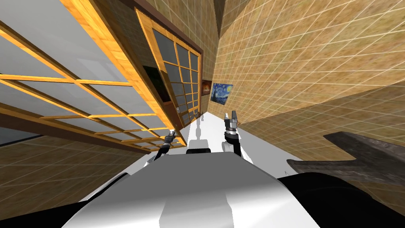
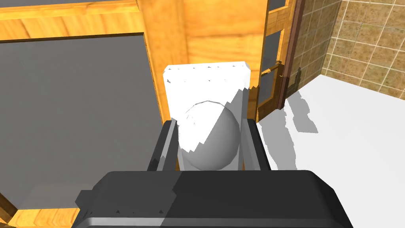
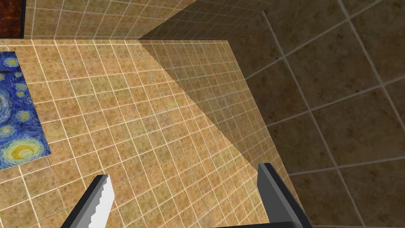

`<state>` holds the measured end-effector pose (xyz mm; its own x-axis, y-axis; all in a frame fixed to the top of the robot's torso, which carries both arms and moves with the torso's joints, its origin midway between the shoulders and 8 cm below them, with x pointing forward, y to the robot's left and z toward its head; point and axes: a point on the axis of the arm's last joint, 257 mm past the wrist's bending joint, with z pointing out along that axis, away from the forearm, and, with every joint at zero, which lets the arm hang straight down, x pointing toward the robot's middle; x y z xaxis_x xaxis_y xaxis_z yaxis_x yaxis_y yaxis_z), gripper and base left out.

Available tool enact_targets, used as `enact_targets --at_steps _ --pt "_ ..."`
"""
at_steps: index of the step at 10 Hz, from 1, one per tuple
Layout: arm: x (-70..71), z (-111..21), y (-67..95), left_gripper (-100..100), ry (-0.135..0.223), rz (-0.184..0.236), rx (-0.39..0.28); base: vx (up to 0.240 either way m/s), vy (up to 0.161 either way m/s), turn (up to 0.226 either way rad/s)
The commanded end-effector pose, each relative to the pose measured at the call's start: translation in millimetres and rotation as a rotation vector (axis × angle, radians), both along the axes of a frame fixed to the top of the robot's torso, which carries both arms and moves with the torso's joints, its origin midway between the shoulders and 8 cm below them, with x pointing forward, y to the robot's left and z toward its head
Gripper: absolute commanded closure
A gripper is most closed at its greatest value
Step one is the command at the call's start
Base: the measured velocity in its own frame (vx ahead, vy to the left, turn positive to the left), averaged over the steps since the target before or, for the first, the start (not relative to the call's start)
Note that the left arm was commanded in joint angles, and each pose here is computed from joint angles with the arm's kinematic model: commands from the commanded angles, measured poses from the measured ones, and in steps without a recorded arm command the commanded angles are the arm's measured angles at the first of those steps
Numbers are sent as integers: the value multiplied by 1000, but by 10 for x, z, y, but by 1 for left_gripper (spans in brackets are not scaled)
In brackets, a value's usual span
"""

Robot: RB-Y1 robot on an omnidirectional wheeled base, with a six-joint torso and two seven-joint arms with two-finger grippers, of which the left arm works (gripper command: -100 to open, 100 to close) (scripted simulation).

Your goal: Pull the door open

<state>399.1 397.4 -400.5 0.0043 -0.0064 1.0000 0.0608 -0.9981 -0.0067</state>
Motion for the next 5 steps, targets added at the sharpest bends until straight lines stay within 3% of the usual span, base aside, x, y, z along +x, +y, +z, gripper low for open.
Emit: enact_targets --at_steps 1,5 --pt "-73 6 -42 100 -1 -30 -2 -180 60 -76" --pt "-220 24 -96 100 -4 -99 -6 -218 59 -80"
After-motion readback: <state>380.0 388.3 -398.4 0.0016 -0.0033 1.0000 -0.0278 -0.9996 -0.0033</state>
